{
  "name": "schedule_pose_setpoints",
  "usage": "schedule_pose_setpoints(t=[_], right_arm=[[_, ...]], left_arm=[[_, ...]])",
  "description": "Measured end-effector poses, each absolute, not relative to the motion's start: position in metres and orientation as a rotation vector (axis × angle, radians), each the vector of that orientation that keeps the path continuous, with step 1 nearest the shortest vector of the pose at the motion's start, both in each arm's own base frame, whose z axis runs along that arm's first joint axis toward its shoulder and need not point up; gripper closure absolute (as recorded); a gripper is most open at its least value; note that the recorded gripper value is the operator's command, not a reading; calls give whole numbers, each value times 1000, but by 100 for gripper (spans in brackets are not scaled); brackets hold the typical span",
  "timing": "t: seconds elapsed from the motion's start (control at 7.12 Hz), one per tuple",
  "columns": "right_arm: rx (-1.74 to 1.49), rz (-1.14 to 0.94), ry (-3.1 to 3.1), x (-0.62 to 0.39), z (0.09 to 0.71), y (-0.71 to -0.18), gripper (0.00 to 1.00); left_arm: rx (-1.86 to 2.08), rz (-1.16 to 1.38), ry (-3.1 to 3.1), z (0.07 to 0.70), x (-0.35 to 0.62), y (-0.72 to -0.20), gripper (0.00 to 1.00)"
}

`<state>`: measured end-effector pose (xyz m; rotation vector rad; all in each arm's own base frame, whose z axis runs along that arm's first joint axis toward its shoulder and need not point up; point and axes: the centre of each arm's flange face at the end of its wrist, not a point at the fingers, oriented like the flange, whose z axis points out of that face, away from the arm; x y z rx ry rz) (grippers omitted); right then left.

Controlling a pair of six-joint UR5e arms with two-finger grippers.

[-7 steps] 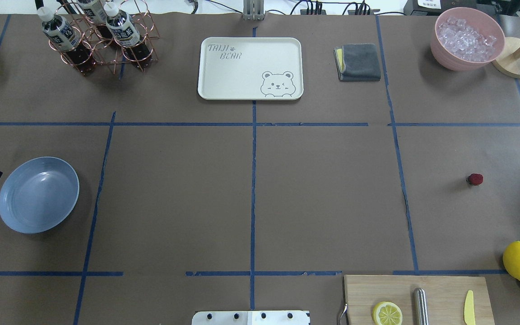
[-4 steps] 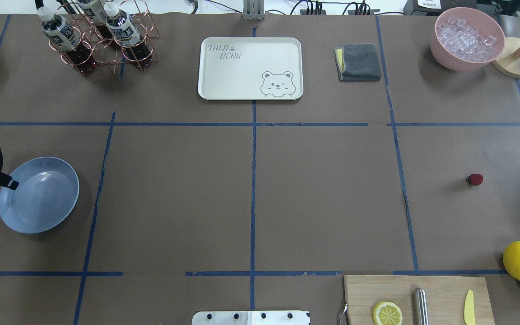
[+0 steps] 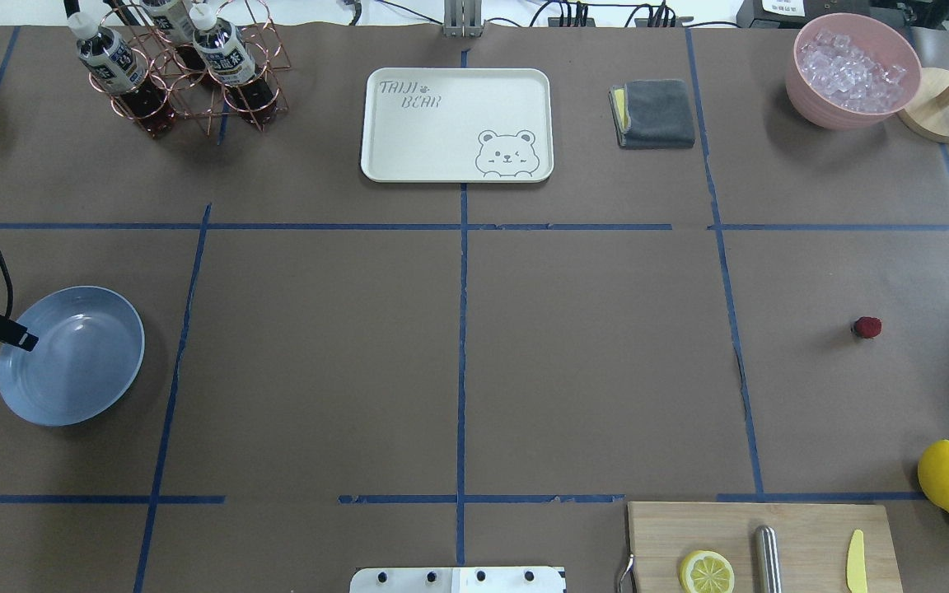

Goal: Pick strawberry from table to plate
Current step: 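Reach the left gripper to the rim of the light blue plate, then push the light blue plate with the left gripper toward the table center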

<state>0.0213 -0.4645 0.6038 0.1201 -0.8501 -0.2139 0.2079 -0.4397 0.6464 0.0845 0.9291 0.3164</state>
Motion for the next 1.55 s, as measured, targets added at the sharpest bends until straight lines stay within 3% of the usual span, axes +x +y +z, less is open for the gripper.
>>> schedule_pose_setpoints(t=[0.14,0.28,0.7,1.12,1.55], right_arm=[[130,-218,-850,21,604,-464,0],[134,-220,-850,21,604,-464,0],[137,-222,-851,21,604,-463,0],[137,-222,-851,21,604,-462,0],[167,-235,-856,22,610,-454,0]], left_arm=[[84,318,929,646,209,-440,95],[84,320,930,645,210,-440,100],[96,265,964,611,215,-446,100],[37,52,1109,489,270,-481,100],[-129,-72,1225,348,418,-469,100]])
